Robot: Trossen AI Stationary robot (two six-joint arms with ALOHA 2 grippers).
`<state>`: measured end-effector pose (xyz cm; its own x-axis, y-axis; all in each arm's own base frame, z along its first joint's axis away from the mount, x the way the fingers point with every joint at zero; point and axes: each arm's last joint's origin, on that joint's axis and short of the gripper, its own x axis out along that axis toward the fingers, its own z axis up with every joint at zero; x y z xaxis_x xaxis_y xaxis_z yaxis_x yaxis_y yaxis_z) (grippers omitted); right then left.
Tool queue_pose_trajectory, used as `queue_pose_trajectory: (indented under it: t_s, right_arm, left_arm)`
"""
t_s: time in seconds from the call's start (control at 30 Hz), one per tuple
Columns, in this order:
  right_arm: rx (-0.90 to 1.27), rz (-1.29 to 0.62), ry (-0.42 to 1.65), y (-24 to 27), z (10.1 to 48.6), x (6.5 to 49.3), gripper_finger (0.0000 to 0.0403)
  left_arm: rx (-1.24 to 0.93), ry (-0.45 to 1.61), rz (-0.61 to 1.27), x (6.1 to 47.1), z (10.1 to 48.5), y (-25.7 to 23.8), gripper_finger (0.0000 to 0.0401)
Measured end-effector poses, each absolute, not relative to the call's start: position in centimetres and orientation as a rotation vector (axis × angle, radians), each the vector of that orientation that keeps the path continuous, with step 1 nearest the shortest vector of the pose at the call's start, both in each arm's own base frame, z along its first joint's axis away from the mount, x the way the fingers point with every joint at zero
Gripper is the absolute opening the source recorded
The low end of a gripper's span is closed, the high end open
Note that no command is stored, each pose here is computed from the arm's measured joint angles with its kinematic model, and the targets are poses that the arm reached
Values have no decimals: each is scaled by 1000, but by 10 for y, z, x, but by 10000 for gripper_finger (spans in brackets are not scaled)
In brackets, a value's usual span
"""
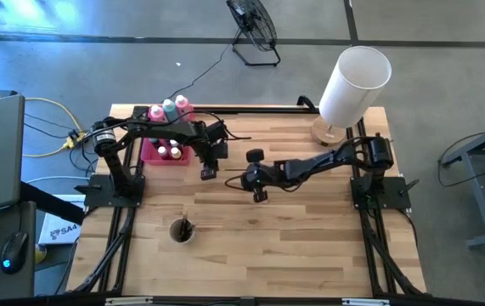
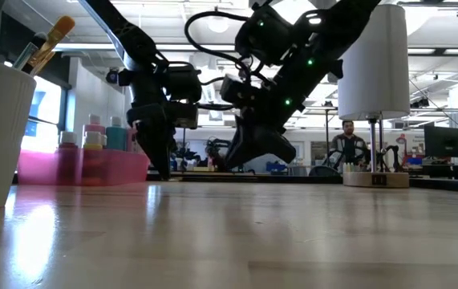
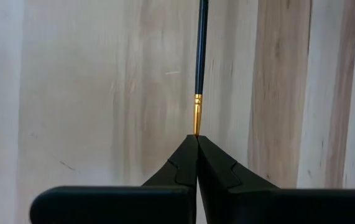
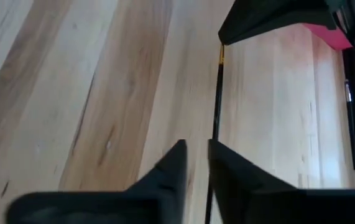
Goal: Pick & Place Paint Supplies
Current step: Put the gold paintbrush into the light brown cup
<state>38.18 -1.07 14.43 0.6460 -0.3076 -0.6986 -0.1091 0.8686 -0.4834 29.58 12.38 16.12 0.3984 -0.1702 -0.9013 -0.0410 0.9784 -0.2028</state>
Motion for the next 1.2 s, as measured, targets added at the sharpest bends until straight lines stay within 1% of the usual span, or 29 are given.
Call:
queue_pose_trajectory:
  t_s: [0.23, 0.3, 0.37, 0.47, 0.57, 0.8, 0.93, 1.07, 1.2]
  right_arm:
    - [-535, -115, 880, -9, 144, 381, 160]
    - [-529, -121, 882, -10, 144, 381, 180]
    - [-518, -132, 882, -12, 144, 381, 191]
    - [-500, -157, 885, -17, 144, 381, 193]
    - [-498, -177, 892, -21, 143, 381, 187]
    - [-519, -170, 960, -26, 124, 381, 180]
    - [-523, -173, 958, -28, 121, 382, 177]
    - [-518, -185, 962, -33, 121, 382, 162]
    - [-511, -198, 961, -38, 121, 381, 131]
  left_arm:
    - [-241, 1158, -73, 296, 161, 123, 0]
    - [-253, 1150, -90, 296, 162, 123, 0]
    - [-262, 1142, -101, 296, 162, 123, 0]
    - [-268, 1134, -111, 297, 162, 122, 0]
    - [-272, 1130, -117, 297, 162, 122, 0]
    - [-283, 1124, -132, 297, 162, 122, 0]
    - [-283, 1123, -134, 297, 162, 122, 0]
    - [-286, 1125, -137, 297, 162, 122, 0]
    - [-287, 1124, -138, 297, 162, 122, 0]
